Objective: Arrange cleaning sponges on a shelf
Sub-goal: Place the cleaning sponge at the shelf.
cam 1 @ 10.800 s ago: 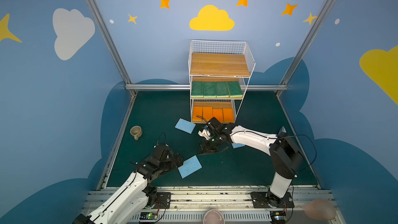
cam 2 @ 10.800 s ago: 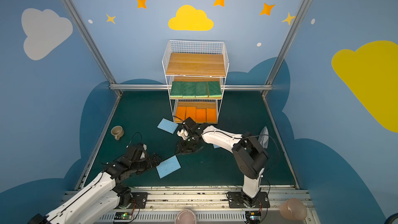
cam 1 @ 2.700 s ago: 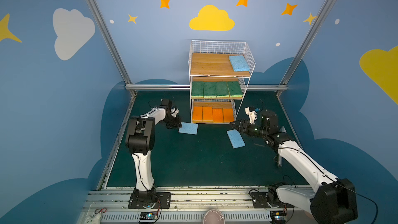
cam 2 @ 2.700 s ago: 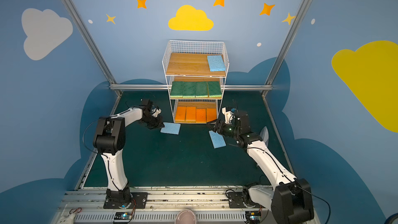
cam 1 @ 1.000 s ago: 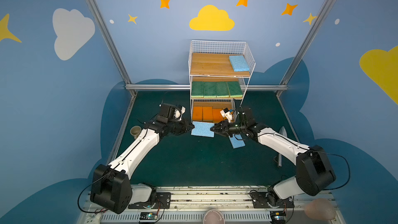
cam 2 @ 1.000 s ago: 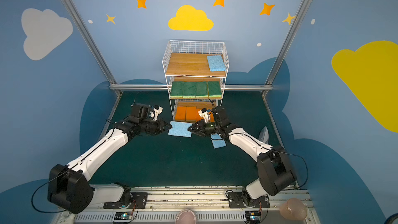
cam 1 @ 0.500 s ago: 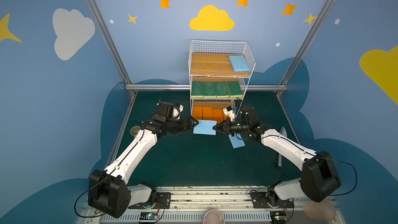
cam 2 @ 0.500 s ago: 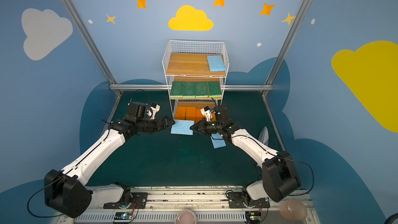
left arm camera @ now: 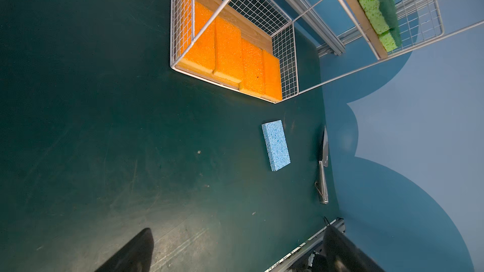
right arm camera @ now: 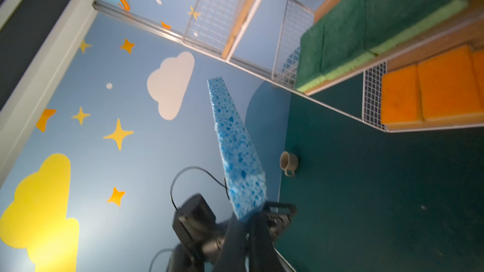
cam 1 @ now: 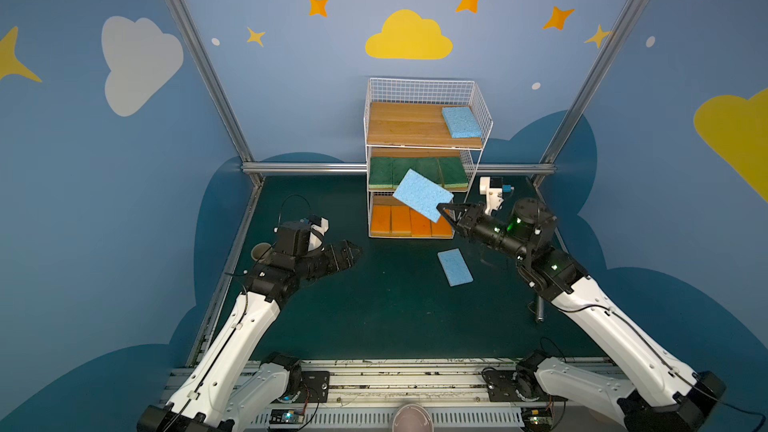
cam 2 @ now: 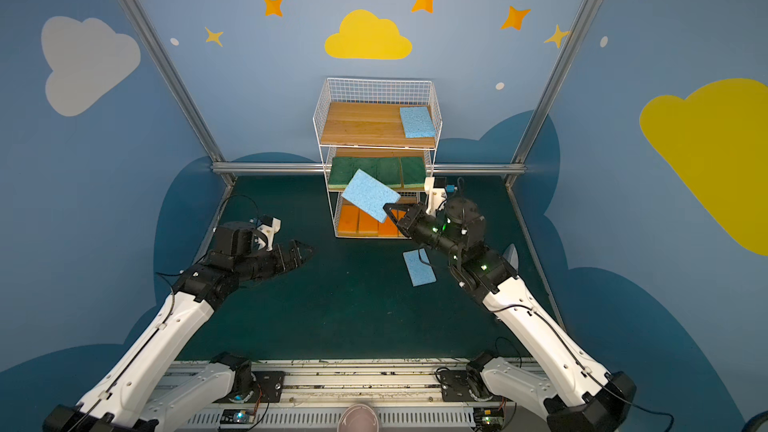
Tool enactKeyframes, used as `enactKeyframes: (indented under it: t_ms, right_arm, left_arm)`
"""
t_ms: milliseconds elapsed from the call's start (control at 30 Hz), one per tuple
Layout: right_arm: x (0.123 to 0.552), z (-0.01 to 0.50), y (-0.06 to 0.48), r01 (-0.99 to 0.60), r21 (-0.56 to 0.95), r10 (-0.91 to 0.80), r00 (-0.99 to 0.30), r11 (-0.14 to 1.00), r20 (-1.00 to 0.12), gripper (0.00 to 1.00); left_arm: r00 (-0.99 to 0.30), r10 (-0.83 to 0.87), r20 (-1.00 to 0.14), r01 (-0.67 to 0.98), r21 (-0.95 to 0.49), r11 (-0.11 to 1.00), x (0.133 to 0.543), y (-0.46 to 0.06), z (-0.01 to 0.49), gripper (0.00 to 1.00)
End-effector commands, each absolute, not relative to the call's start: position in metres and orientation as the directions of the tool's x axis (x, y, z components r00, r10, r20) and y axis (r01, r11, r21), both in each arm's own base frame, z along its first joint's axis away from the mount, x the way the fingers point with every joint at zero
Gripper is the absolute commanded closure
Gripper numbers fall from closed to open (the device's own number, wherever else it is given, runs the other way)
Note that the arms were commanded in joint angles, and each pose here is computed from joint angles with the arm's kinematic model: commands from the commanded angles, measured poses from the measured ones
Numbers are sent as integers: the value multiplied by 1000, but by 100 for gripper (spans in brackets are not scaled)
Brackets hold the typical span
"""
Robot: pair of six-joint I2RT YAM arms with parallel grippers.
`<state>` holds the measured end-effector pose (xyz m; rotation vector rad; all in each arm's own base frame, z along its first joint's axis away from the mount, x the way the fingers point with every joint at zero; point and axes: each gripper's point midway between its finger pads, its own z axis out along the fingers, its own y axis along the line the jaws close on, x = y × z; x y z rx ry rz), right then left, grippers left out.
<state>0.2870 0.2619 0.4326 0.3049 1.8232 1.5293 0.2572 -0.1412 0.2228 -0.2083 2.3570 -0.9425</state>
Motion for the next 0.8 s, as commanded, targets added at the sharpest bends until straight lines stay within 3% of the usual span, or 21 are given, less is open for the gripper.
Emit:
enactKeyframes:
  t_ms: [0, 133, 367, 767]
  right_arm:
    - [310, 481, 259, -238, 946, 739, -593, 219, -320, 100]
    - [331, 517, 273, -208, 948, 816, -485, 242, -315, 100]
    - [367, 536, 273, -120, 979, 944, -269, 163, -190, 100]
    - [417, 512, 273, 34, 999, 991, -136, 2, 3, 100]
  left_arm:
    - [-805, -356, -474, 70, -671, 738, 253, -138, 226, 1]
    - [-807, -363, -466, 72, -687, 723, 248, -140, 225, 1]
    - [-805, -357, -474, 86, -688, 721, 239, -138, 225, 1]
    - [-799, -374, -471, 87, -707, 702, 234, -138, 225, 1]
